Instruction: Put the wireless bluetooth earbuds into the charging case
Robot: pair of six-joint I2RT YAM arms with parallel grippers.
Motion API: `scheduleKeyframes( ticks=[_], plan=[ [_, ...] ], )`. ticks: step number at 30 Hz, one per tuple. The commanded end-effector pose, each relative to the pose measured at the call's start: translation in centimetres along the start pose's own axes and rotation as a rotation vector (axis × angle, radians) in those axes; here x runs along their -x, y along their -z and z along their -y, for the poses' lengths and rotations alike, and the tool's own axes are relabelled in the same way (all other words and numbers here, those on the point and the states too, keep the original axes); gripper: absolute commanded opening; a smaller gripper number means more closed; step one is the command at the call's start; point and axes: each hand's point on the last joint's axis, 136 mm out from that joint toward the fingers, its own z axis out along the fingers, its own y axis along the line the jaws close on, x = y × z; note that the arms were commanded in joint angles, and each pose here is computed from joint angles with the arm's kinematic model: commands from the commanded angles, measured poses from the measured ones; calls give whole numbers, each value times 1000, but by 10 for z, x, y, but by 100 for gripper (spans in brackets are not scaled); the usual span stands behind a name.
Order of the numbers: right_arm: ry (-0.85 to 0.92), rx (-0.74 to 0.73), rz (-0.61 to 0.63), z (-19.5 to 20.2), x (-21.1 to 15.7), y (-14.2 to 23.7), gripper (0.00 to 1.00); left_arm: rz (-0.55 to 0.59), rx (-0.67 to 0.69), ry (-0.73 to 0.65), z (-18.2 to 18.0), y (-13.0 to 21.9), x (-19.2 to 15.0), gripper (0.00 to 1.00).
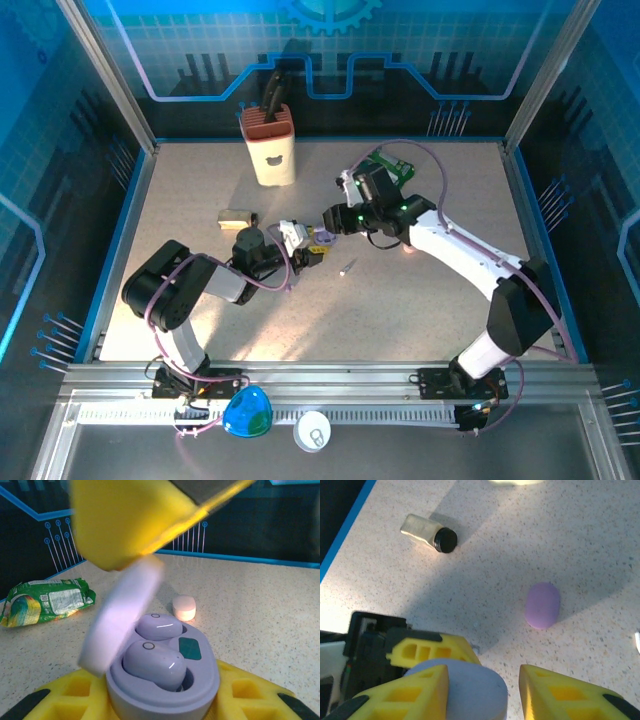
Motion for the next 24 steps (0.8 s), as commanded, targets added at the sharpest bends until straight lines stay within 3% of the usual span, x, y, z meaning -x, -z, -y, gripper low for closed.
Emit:
scheduleKeyframes(
  ticks=[1,5,8,11,21,24],
  plan=[
    [-32,9,-4,2,-9,19,44,92,1,-21,0,-1,31,29],
    [-112,92,41,-3,-7,36,55,121,-17,0,3,-1,39,29],
    [-217,243,54,-11,-6,43,66,145,-41,17,5,-1,48,29],
    [-311,403,55,-18,-5,45,70,164,-67,28,9,0,58,29],
    [-432,630,-6,-31,-12,34,66,197,-130,40,19,0,77,29],
    [-445,686,0,-36,-7,33,60,201,-141,39,22,0,79,29]
  ],
)
